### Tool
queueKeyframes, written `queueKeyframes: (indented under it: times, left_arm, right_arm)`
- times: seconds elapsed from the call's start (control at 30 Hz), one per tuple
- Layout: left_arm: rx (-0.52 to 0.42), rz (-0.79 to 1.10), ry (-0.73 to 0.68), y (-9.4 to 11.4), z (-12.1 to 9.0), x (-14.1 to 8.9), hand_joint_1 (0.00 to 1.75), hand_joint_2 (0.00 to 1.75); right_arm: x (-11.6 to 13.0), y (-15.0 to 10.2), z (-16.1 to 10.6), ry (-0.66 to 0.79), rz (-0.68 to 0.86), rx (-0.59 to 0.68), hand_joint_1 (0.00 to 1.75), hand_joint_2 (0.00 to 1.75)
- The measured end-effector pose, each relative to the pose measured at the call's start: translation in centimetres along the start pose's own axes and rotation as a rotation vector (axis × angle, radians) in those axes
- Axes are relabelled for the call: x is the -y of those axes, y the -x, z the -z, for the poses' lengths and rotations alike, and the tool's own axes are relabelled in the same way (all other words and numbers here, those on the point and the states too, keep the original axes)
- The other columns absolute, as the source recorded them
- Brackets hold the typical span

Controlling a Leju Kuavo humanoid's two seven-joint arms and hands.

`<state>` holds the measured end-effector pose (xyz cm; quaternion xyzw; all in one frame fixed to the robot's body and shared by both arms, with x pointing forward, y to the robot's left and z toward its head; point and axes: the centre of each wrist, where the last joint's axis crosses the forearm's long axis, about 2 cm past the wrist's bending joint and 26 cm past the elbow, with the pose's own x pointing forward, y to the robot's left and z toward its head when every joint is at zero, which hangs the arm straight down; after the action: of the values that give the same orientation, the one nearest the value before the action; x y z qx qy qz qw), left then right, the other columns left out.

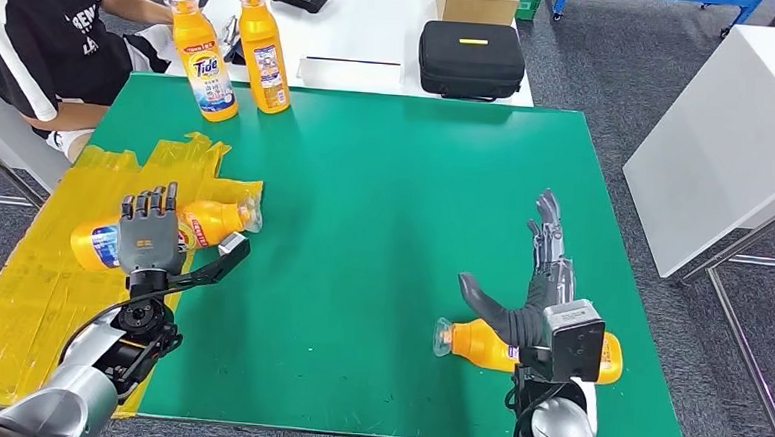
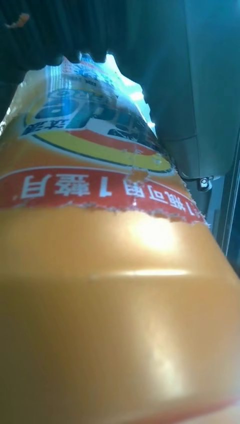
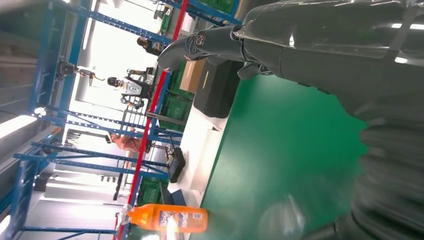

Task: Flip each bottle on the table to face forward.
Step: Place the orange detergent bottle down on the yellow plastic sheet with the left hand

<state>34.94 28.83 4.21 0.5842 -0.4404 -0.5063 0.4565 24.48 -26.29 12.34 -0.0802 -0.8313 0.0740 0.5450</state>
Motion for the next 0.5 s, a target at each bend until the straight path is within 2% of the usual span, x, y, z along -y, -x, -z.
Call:
queueKeyframes:
  times: [0.2,0.33,0.5]
  left_arm:
    - [0.023,-0.043,0.000,0.29,-0.07,0.11,0.00,1.75]
    - [0.085,-0.170,0.017,0.54,-0.17,0.23,0.00,0.00]
    - [0.114,-0.332,0.008,-0.04,-0.15,0.01,0.00,0.00]
  right_arm:
    - [-0.06,-0.09,-0.11,-0.003,-0.042,-0.011,0.00,1.75]
    - [-0.05,-0.17,-0.27,-0.013,-0.096,-0.012,0.00,1.75]
    - [-0.13,-0.33,-0.44,-0.038,-0.175,-0.015,0.00,1.75]
